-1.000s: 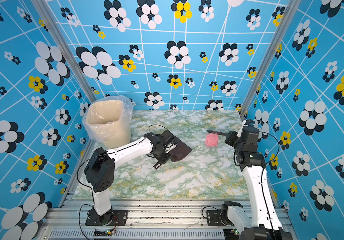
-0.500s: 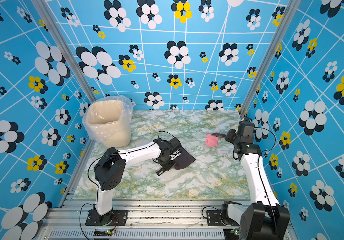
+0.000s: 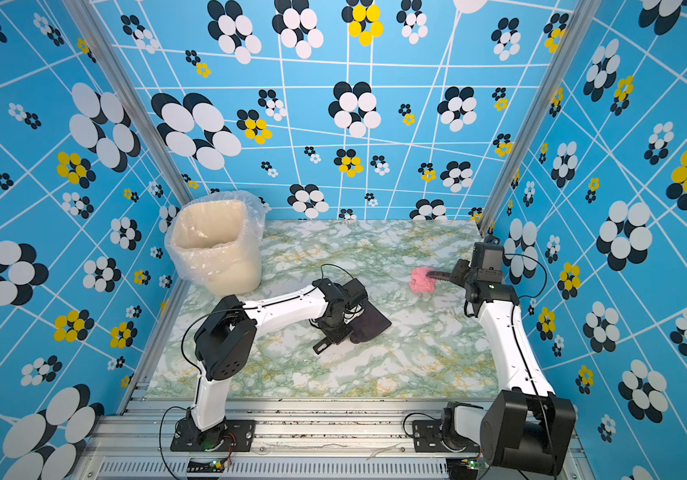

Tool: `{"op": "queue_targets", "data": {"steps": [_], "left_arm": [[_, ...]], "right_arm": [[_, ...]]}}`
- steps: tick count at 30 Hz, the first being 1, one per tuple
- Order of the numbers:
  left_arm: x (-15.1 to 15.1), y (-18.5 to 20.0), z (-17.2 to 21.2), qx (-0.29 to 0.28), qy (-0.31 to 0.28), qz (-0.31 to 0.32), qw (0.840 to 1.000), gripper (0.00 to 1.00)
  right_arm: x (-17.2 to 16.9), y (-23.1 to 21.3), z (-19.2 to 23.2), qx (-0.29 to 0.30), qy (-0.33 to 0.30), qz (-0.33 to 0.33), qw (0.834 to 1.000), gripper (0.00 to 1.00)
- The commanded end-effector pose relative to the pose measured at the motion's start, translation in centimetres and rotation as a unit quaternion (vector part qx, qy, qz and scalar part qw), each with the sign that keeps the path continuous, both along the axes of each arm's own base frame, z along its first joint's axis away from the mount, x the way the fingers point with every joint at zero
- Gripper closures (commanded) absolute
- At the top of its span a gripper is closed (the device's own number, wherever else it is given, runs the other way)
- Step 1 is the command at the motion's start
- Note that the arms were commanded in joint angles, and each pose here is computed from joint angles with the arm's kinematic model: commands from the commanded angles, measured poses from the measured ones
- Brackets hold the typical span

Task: Sweep away the paper scraps from the table
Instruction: 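Lower the dustpan with left gripper while right brush pushes pink scrap, then sweep the pink scrap with the right brush onto the dustpan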

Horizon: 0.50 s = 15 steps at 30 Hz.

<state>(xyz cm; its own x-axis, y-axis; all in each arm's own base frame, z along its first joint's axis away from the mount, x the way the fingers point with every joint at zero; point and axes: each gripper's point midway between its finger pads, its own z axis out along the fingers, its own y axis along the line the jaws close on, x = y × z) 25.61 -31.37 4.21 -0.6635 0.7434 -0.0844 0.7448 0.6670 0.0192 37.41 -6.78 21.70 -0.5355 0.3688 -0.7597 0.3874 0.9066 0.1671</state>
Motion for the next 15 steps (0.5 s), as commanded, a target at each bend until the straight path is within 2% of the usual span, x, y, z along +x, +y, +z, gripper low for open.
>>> {"op": "queue_targets", "data": {"steps": [1, 9, 15], "left_arm": [[-0.1, 0.1, -0.2, 0.016, 0.002, 0.001, 1.000, 1.00], [-0.1, 0.3, -0.4, 0.024, 0.003, 0.001, 1.000, 1.00], [0.0, 0.4, -0.6, 0.027, 0.002, 0.001, 1.000, 1.00]], "right_arm": [[0.8, -0.7, 1.2, -0.016, -0.013, -0.008, 1.000, 1.00], [0.9, 0.9, -0.8, 0.014, -0.004, 0.029, 0.999, 1.00], [-0.4, 2.1, -1.7, 0.036, -0.003, 0.042, 0.998, 1.00]]}}
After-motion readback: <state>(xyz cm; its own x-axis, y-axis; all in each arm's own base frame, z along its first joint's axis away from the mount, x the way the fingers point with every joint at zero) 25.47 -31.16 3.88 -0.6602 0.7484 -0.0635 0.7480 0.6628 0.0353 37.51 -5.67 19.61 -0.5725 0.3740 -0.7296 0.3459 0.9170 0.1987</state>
